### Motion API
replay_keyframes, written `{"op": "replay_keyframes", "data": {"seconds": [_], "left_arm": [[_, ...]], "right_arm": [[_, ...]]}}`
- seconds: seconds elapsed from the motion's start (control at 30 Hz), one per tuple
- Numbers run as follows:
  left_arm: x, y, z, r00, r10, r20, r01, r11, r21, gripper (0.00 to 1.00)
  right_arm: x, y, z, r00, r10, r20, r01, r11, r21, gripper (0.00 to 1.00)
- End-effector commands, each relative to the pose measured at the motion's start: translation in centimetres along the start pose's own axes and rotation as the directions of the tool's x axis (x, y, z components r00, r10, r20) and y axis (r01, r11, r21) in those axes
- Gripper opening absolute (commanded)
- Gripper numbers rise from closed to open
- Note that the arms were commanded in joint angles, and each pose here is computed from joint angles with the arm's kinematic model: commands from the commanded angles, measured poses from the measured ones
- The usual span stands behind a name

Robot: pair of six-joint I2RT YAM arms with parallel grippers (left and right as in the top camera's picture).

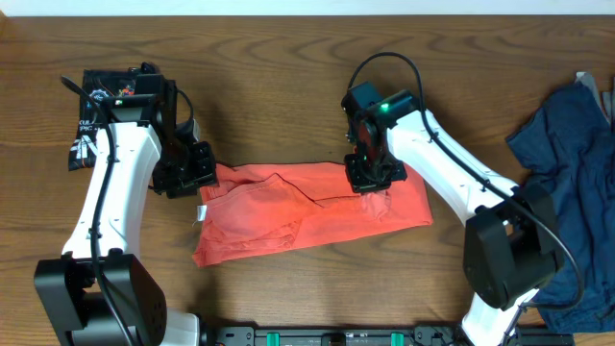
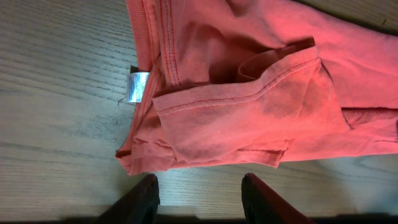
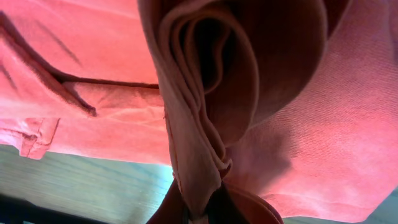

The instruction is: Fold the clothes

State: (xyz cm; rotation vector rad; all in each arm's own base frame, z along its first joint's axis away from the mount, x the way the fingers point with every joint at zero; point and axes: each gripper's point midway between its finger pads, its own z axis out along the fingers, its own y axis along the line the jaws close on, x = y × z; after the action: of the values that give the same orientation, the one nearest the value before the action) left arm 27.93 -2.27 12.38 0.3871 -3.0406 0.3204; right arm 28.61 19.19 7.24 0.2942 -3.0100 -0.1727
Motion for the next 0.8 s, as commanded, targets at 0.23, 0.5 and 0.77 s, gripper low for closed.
{"op": "replay_keyframes", "data": {"seconds": [0.23, 0.5, 0.77], "left_arm": [[0.3, -0.1, -0.3, 1.000, 0.003, 0.006, -0.003, 1.000, 0.011, 0.45], [0.3, -0.1, -0.3, 1.000, 0.003, 0.006, -0.003, 1.000, 0.010, 0.45], [0.1, 1.3, -0.3, 1.000, 0.003, 0.021, -0.001, 0.997, -0.072, 0.72]], "right_arm": [[1.1, 3.0, -0.2, 0.991, -0.134, -0.015, 0.131, 0.985, -0.108, 0.32], [0.0, 2.3, -0.3, 0.984, -0.176, 0.027, 0.178, 0.980, -0.093, 0.34], [-1.6, -3.0, -1.1, 0.995, 0.054, 0.081, -0.060, 0.995, 0.080, 0.38]]}}
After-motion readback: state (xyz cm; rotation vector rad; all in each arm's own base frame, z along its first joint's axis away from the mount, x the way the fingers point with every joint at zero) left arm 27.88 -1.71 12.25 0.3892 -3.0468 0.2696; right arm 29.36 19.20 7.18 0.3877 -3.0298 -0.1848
